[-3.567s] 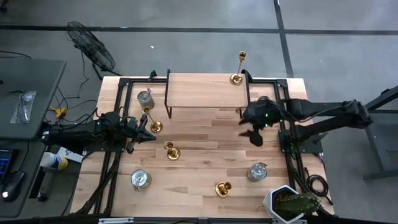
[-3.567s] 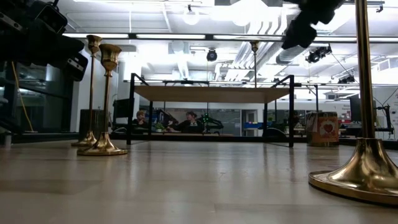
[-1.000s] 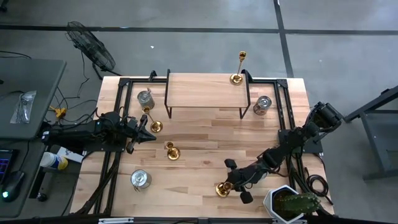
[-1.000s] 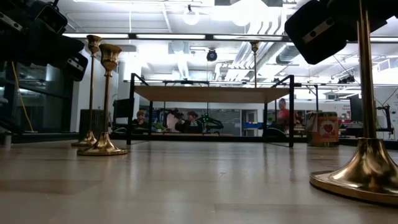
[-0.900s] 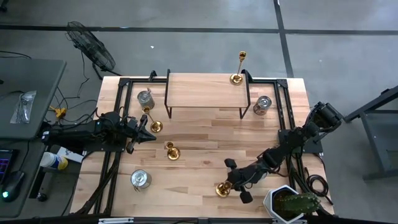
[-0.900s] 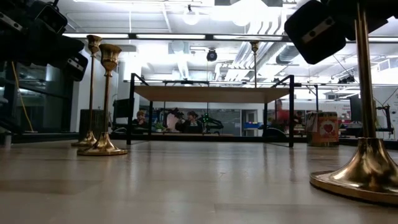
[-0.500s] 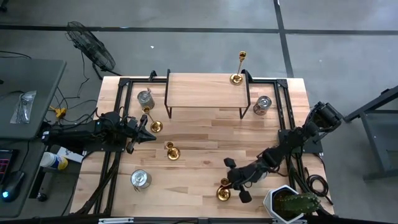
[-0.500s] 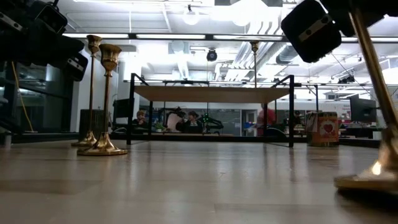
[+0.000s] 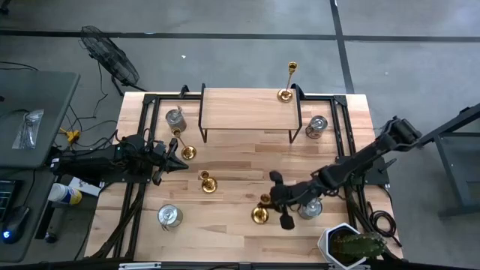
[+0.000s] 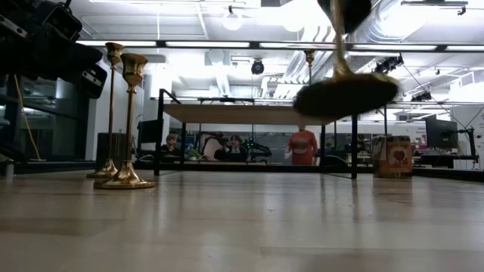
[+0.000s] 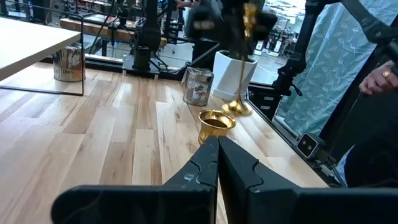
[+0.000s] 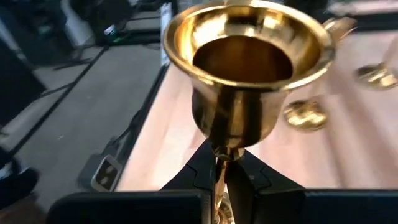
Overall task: Pick & Place candle stick holders
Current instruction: Align the gold candle holder on the shelf with the gold candle holder
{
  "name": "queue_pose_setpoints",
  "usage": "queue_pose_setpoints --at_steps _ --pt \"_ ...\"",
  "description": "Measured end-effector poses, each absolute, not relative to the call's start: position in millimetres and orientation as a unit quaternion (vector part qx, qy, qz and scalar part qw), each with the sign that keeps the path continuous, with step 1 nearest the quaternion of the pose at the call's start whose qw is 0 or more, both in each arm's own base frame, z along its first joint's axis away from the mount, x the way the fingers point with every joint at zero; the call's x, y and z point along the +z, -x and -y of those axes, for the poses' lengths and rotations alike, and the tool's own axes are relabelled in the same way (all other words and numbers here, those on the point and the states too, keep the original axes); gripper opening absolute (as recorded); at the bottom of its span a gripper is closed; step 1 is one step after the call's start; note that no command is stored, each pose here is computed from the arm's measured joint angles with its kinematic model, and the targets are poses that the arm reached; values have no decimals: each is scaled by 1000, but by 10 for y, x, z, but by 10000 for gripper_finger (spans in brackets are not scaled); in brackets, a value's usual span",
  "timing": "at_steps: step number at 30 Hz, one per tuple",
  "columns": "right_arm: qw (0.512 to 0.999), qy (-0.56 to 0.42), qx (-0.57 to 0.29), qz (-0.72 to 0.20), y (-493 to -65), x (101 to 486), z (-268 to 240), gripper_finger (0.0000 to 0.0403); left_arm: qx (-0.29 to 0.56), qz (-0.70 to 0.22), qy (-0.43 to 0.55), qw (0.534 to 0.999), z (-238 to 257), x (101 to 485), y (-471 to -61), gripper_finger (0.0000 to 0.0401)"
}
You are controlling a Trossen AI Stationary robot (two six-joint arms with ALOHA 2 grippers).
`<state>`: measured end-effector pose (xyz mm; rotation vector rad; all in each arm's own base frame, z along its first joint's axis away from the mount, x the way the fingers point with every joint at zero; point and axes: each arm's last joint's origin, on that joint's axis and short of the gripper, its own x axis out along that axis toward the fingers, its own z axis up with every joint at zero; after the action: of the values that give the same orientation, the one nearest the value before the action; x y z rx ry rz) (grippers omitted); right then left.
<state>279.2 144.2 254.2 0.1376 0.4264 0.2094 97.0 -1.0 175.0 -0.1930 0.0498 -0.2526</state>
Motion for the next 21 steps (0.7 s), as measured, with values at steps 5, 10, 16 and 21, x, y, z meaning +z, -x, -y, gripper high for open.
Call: queue_pose_setpoints --at_steps 5,10,16,21 --pt "976 -59 59 -201 -2737 2820 -1189 13 -125 -25 96 987 10 1748 -970 0" --pt "979 -68 16 -190 -2630 3017 -860 14 -125 -25 96 987 10 1749 -970 0" --pt "981 -84 -48 -170 -2498 3202 -451 14 -125 -25 96 987 10 1749 -970 0" --pt "976 -97 -113 -156 -2337 3325 -95 12 -126 -25 96 987 10 1749 -970 0"
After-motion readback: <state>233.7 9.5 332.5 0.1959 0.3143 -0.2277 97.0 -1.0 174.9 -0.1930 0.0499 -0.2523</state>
